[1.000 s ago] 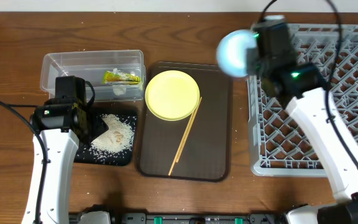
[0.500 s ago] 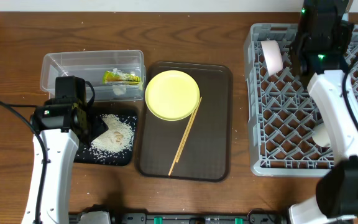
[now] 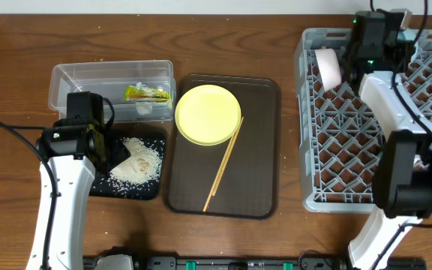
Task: Sort waste into correct bins and load items into the dishwasher rack
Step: 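Carry the light-blue bowl with the right gripper and set it in the rack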
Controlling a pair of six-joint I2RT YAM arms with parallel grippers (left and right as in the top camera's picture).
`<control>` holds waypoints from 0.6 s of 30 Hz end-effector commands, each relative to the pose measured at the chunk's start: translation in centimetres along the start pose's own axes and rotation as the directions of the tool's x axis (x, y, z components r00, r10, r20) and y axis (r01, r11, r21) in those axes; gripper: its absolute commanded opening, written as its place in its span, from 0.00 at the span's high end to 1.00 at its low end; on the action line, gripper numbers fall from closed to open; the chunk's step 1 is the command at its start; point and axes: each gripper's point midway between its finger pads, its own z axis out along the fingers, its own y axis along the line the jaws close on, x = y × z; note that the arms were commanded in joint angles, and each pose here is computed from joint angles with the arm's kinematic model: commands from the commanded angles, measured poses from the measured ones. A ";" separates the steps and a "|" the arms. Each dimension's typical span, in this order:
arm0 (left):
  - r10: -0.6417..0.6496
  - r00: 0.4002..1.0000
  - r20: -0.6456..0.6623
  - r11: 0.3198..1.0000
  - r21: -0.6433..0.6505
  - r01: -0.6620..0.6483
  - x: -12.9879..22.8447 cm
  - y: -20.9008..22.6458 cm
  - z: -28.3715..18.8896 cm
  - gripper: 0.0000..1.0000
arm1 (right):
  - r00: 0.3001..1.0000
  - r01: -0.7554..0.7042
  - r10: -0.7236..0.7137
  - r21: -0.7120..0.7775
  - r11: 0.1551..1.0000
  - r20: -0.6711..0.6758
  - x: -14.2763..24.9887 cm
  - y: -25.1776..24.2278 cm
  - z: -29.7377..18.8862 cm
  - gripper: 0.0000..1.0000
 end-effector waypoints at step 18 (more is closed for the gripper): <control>-0.020 1.000 0.006 1.000 -0.011 0.020 -0.1 0.3 0.0 0.24 | 0.976 -0.012 -0.044 -0.252 0.968 -0.213 7.0 5.8 -1.9 0.99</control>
